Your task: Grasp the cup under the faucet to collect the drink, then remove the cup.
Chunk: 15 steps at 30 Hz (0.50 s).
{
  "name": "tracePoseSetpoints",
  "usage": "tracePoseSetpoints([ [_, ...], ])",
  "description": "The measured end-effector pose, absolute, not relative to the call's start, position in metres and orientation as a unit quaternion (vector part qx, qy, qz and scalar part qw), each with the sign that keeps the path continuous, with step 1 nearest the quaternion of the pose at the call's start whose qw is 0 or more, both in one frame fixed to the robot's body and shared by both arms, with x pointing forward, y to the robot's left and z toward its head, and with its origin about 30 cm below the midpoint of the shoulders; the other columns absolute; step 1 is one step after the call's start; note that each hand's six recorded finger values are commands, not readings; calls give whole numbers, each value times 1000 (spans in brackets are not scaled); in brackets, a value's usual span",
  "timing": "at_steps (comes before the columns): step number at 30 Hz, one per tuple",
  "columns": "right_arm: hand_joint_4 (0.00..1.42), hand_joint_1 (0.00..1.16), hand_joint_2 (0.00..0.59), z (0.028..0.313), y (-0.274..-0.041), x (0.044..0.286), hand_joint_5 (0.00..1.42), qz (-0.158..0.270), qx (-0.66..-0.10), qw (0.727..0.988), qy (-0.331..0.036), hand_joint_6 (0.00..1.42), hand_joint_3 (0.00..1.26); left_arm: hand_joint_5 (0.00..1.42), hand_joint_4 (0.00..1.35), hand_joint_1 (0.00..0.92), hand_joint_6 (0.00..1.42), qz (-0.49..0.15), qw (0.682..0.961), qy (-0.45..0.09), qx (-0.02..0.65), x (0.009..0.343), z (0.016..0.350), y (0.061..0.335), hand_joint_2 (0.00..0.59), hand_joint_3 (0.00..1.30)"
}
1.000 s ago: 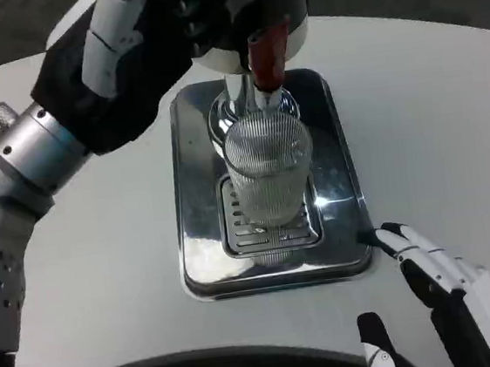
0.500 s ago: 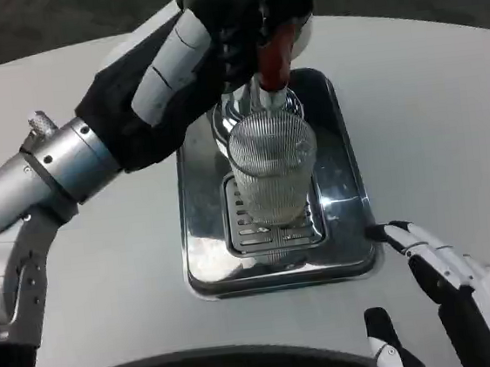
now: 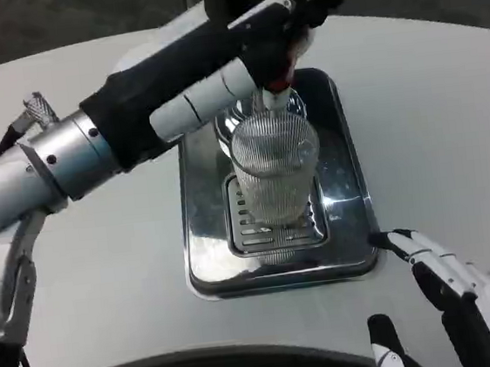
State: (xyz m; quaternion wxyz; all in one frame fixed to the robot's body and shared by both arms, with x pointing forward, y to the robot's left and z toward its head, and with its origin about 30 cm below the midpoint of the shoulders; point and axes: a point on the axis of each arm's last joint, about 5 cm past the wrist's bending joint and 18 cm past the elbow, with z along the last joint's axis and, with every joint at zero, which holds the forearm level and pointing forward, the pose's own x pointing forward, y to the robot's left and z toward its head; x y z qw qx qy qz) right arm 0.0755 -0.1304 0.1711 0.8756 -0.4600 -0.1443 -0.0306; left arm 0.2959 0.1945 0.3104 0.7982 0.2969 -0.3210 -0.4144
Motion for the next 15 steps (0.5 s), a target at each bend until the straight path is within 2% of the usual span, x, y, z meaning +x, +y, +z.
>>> tracePoseSetpoints([
  [2, 142, 537, 524, 171, -130, 75, 224, -31, -458, 877, -143, 270, 206, 0, 0, 0, 0, -407, 775, -338, 347, 291, 315, 194, 83, 0],
  [9, 142, 533, 519, 170, -131, 74, 224, -31, -451, 881, -141, 270, 206, 0, 0, 0, 0, -383, 729, -368, 432, 282, 318, 193, 82, 0],
  [15, 150, 526, 505, 170, -131, 73, 224, -32, -450, 882, -139, 283, 206, 0, 0, 0, 0, -369, 709, -380, 466, 279, 317, 193, 83, 0],
])
